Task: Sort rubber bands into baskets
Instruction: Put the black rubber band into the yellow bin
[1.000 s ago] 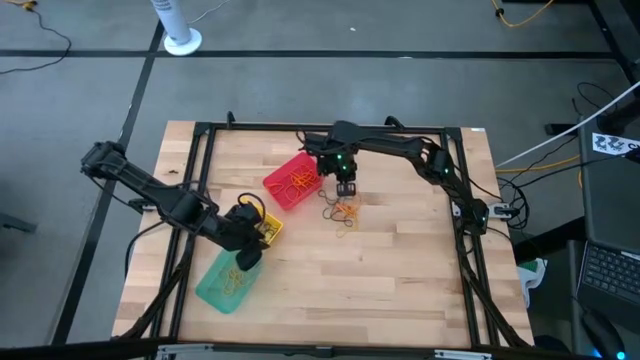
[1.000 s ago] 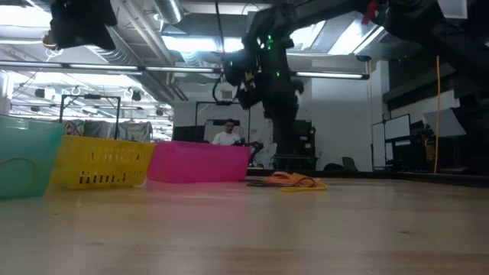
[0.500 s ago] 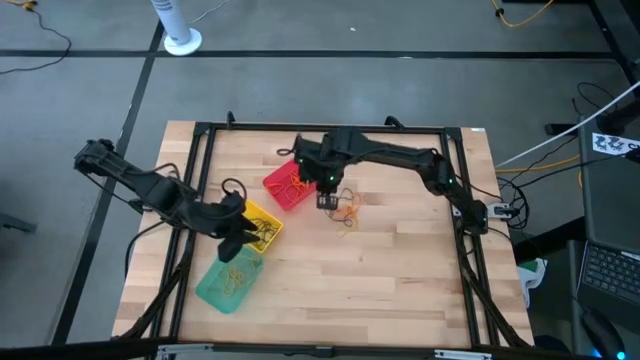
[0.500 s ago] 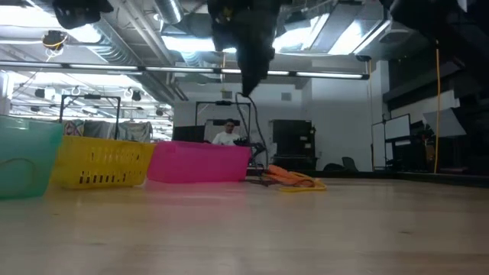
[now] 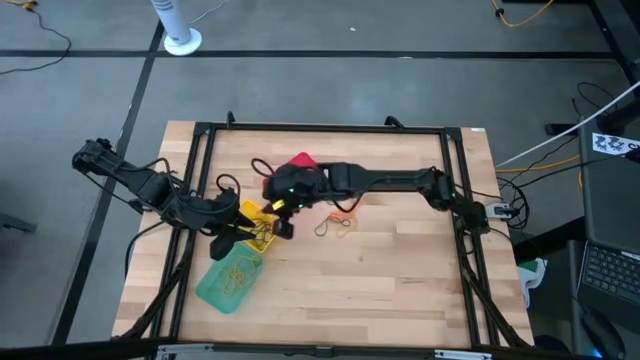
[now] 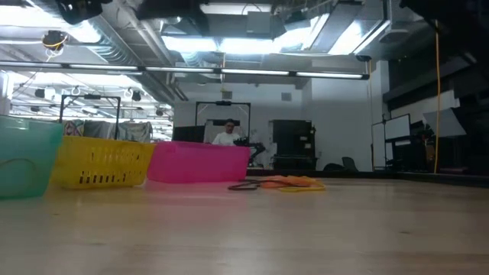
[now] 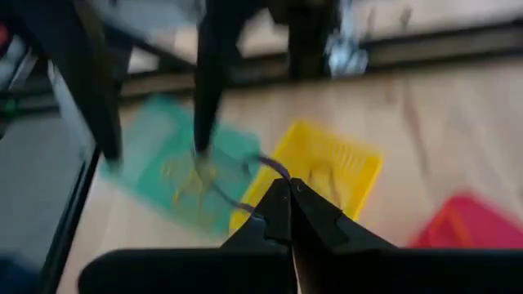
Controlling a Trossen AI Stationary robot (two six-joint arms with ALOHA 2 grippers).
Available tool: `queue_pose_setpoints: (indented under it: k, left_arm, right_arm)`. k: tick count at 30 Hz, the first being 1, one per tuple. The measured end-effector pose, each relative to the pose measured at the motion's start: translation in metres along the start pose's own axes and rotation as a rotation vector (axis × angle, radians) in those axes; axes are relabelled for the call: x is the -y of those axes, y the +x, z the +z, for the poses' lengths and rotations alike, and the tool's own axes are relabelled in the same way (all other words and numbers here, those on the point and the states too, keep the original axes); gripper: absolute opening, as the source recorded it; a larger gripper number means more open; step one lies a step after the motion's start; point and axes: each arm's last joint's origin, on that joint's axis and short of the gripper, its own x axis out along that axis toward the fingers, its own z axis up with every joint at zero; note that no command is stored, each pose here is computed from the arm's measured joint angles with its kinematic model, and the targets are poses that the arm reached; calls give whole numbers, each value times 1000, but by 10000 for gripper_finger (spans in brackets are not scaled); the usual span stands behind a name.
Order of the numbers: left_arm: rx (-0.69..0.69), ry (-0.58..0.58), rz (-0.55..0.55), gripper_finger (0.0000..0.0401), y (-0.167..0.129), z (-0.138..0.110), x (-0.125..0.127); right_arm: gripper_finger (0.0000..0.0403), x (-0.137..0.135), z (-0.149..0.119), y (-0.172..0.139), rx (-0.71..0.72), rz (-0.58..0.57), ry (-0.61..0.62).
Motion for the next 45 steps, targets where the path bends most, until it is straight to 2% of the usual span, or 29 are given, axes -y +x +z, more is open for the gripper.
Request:
queue_pose_setpoints:
  k: [4, 9, 15, 26, 35, 39, 45]
  left_arm:
    - [0, 0, 0, 164, 0, 0, 0]
    - [0, 1, 0, 164, 0, 0, 0]
    - [-1, 2, 0, 164, 0, 0, 0]
    - [-11, -2, 7, 164, 0, -1, 0]
    - [-12, -2, 6, 164, 0, -1, 0]
    - [-13, 2, 7, 164, 0, -1, 0]
    - [-14, 1, 8, 164, 0, -1, 0]
  right_arm:
    - [1, -8, 9, 1, 124, -74, -17]
    - [1, -8, 10, 1, 147, -160, -17]
    - [1, -5, 7, 21, 186, -167, -15]
    - [1, 3, -20, 68, 104, -174, -17]
    - [3, 7, -34, 86, 47, -185, -21]
    - [37, 7, -33, 86, 57, -177, -20]
    - [121, 7, -36, 87, 29, -181, -20]
